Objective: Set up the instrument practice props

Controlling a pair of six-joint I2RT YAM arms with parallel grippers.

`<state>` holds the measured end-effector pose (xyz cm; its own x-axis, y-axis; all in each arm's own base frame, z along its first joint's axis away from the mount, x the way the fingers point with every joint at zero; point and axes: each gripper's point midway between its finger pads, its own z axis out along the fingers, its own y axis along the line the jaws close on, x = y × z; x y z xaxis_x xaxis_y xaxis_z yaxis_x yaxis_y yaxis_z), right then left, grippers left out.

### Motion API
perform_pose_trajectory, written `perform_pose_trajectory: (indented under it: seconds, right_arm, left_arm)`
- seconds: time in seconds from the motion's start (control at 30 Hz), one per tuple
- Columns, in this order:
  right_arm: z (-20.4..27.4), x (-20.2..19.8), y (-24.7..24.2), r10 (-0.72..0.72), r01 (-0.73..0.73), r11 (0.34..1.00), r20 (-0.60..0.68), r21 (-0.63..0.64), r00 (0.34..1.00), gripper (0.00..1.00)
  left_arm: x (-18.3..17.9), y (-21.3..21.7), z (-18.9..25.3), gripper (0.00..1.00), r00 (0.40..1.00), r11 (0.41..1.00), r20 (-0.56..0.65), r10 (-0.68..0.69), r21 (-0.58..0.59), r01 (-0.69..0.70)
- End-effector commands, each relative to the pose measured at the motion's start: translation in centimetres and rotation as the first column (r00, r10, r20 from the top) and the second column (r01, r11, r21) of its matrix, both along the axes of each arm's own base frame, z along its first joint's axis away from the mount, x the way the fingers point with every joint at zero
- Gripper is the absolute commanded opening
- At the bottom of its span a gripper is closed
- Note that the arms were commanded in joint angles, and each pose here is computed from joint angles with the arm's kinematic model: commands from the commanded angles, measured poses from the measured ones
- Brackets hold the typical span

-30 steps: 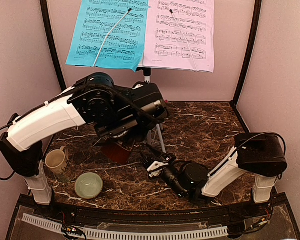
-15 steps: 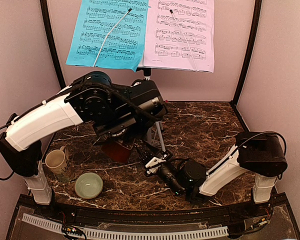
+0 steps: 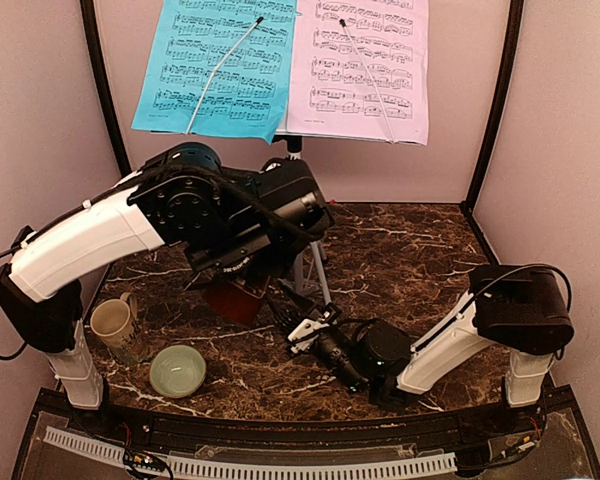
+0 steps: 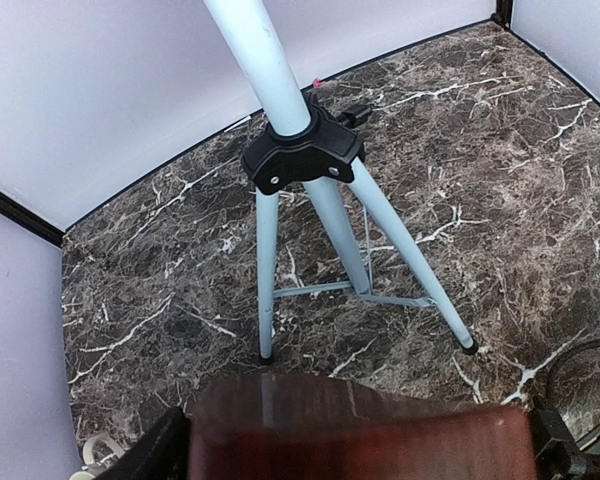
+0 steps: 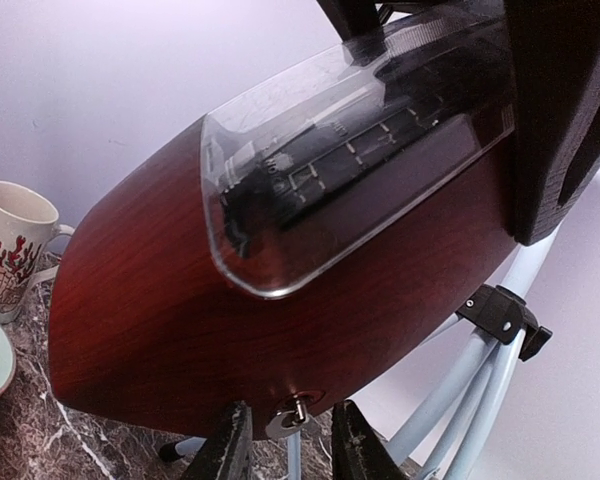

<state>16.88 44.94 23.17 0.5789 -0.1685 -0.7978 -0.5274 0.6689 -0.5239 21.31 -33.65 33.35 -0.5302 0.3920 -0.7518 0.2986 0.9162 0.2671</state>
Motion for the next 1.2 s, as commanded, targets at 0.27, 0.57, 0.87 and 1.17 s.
perform_pose_trajectory:
  seconds: [0.27, 0.57, 0.87, 1.17]
  right_arm:
    - [2.0, 1.1, -1.3, -0.153, 0.149, 0.981, 0.025, 0.128, 0.988, 0.26]
    - [3.4, 1.0, -1.7, -0.159, 0.152, 0.972, 0.025, 0.178, 0.987, 0.24]
    - [4.5, 0.7, -2.3, -0.145, 0.138, 0.968, 0.022, 0.208, 0.989, 0.14]
    - [4.8, 0.7, -2.8, -0.141, 0.135, 0.966, 0.009, 0.219, 0.99, 0.07]
  left_arm:
    - [0.2, 2.0, 3.6, 0.0, 0.997, 0.996, 0.071, 0.03, -0.086, -0.023]
    - [0.2, 1.6, 3.4, 0.0, 0.997, 0.996, 0.068, 0.02, -0.087, -0.015]
    - [0.2, 1.7, 3.5, 0.0, 0.997, 0.996, 0.073, 0.024, -0.083, -0.018]
    - [0.3, 1.7, 3.6, 0.0, 0.997, 0.997, 0.077, 0.023, -0.082, -0.017]
